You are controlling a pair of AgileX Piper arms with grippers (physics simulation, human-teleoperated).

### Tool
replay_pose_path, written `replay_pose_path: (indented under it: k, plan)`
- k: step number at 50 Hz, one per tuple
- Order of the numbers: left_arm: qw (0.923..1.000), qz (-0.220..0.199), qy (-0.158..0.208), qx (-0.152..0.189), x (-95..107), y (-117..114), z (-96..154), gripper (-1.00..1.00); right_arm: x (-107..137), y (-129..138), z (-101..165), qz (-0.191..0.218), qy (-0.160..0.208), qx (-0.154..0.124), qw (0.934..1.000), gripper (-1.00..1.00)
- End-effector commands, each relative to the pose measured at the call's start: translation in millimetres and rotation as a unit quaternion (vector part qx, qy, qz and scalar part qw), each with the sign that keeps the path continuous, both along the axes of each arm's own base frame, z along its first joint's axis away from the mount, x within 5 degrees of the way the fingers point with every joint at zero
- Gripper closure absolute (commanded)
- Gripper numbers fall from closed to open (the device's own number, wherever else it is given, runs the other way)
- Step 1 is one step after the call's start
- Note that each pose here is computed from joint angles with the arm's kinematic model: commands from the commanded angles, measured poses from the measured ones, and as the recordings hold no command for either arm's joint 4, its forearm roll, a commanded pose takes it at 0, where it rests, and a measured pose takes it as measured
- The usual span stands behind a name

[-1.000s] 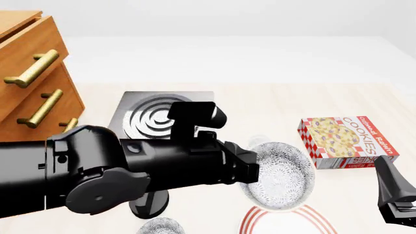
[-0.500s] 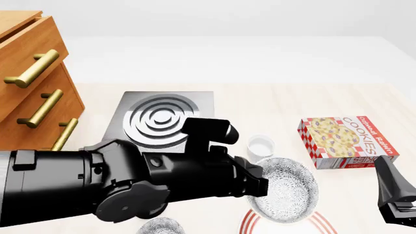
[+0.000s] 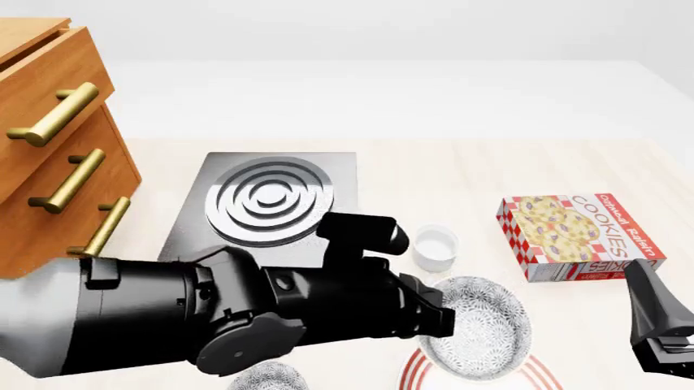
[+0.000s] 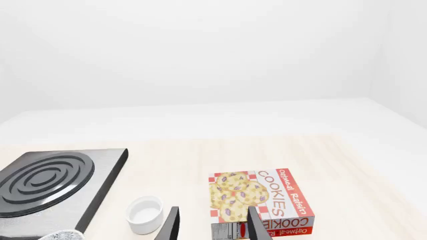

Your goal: Pick the akita bowl on the wooden cabinet and place it on the plate.

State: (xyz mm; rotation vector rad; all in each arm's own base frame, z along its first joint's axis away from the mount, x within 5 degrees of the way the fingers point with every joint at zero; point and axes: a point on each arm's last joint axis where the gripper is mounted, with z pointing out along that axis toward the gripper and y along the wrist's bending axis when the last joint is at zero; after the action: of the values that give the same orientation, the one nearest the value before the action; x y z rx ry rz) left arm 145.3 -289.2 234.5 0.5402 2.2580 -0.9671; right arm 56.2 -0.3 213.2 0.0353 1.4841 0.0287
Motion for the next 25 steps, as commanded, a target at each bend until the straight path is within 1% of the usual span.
replay_pose_path:
  k: [1, 14, 25]
  plan:
    - [0.9999, 0.009, 0.006, -0.003, 5.1, -3.6, -3.2, 1.0, 0.0, 0.0, 0.0, 0.0, 0.0, 0.0, 1.0, -1.0]
    - [0.9999, 0.011, 0.004, 0.004, 10.2, -6.1, -6.9, 1.0, 0.0, 0.0, 0.0, 0.0, 0.0, 0.0, 1.0, -1.0]
    - [0.9999, 0.009, 0.008, 0.006, 9.0, -9.3, -11.0, 1.0, 0.0, 0.0, 0.0, 0.0, 0.0, 0.0, 1.0, -1.0]
